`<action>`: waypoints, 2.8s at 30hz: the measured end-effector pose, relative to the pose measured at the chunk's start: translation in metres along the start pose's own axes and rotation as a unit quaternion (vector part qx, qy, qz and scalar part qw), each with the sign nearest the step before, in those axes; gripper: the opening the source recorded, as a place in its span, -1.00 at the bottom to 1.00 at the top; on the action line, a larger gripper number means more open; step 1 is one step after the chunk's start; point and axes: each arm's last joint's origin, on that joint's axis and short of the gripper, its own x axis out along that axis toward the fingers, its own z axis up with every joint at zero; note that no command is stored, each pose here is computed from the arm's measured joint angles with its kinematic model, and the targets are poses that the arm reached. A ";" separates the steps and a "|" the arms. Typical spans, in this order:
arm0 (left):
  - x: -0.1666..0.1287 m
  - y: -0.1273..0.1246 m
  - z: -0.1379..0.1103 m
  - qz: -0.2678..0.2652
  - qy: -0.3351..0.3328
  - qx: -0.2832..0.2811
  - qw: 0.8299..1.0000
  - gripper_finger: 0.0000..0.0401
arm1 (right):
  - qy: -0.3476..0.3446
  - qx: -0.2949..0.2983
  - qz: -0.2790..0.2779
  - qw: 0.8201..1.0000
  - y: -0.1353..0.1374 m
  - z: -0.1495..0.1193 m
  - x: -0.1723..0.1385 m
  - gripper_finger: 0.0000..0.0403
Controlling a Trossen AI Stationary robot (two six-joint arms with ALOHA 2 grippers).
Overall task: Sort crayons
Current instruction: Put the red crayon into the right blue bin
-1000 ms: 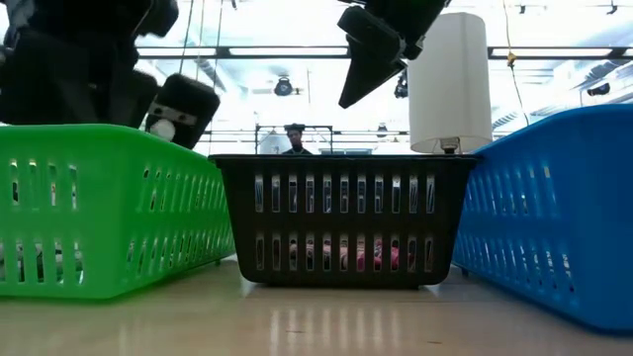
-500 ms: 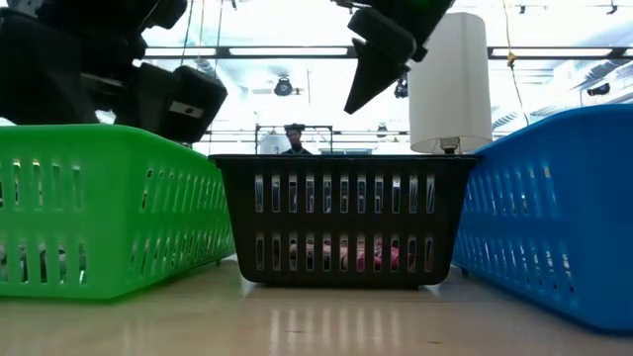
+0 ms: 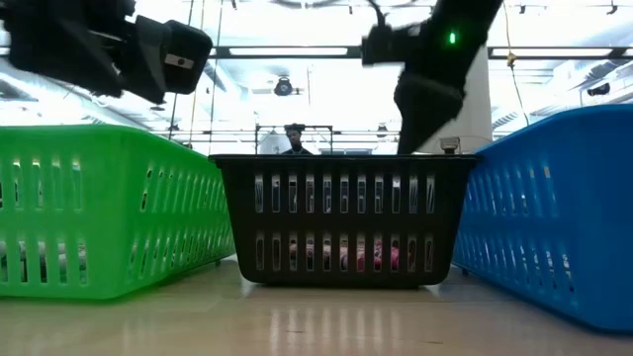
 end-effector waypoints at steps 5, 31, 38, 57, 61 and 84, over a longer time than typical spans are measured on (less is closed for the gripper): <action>-0.020 0.006 -0.008 0.023 -0.020 -0.006 1.000 -0.41 | 0.046 -0.014 0.042 0.998 -0.007 -0.007 0.020 -0.45; -0.032 0.029 -0.055 0.122 0.001 -0.009 0.992 -0.42 | 0.110 0.194 0.229 0.948 -0.012 0.035 0.054 -0.30; -0.033 0.034 -0.052 0.135 -0.016 -0.003 0.991 -0.42 | 0.222 0.210 0.219 0.927 0.001 0.052 0.065 -0.31; -0.032 0.027 -0.056 0.114 0.010 0.004 0.993 -0.42 | 0.285 0.279 0.183 0.899 -0.004 0.067 0.080 -0.23; -0.031 0.020 -0.063 0.093 0.047 -0.001 0.995 -0.42 | 0.298 0.297 0.178 0.890 0.004 0.057 0.085 -0.23; -0.032 0.011 -0.072 0.069 0.099 -0.023 0.992 -0.42 | 0.258 0.300 0.155 0.905 0.013 0.041 0.101 -0.44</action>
